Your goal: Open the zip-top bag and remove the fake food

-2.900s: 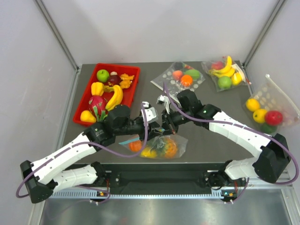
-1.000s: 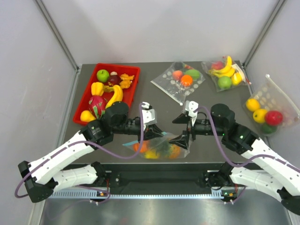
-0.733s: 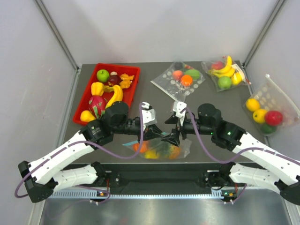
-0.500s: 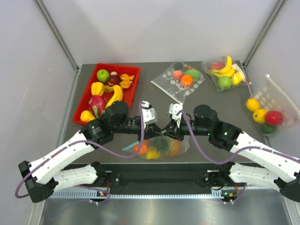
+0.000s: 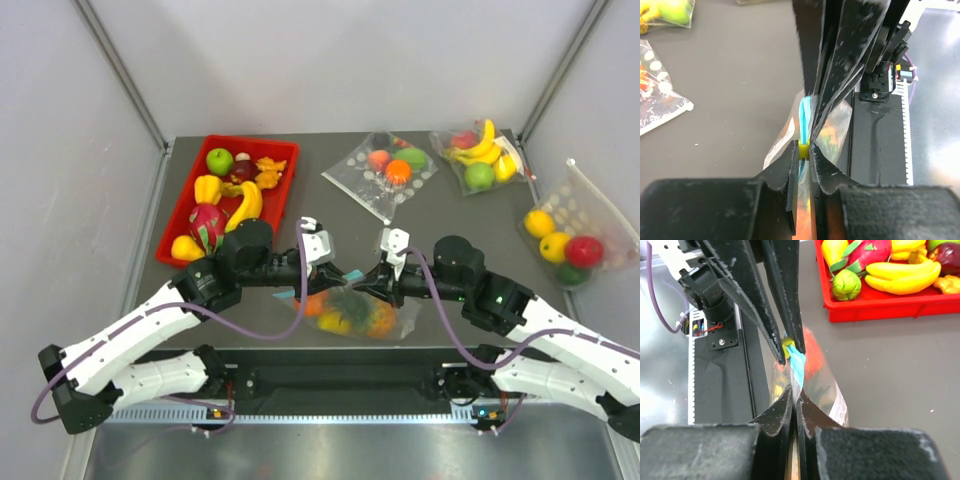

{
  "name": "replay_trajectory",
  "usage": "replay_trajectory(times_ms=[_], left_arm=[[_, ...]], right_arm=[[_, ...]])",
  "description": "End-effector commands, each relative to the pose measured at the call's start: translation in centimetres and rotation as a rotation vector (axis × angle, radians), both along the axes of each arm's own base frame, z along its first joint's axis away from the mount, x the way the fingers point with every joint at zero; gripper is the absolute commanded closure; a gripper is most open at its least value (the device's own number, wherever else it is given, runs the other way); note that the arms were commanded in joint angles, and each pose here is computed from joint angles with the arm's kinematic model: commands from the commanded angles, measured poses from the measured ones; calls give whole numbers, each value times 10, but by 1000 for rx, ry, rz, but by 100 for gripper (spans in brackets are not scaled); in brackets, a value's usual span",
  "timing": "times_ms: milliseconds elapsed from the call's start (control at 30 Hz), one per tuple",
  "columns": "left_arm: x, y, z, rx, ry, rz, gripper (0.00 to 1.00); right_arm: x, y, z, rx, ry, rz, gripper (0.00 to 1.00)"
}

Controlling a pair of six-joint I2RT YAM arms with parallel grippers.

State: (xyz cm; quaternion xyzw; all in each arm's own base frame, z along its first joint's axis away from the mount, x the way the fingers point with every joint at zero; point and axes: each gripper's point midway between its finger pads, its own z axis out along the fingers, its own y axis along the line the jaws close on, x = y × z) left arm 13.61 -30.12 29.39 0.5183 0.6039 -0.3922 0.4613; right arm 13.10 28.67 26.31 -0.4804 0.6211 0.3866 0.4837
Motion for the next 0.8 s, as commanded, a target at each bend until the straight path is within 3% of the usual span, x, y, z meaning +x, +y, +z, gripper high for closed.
replay_trajectory(times_ms=[0,400,767], left_arm=[[7,6,-2,6,-17,44,100],[-2,12,-25,43,61,46,100],[-12,36,-51,96,103,91,100]], right_arm=[[-3,-7,29,97,-48,-20,100],[16,-37,47,114,-102,-196,100],[72,-68,67,128,-117,-451,100]])
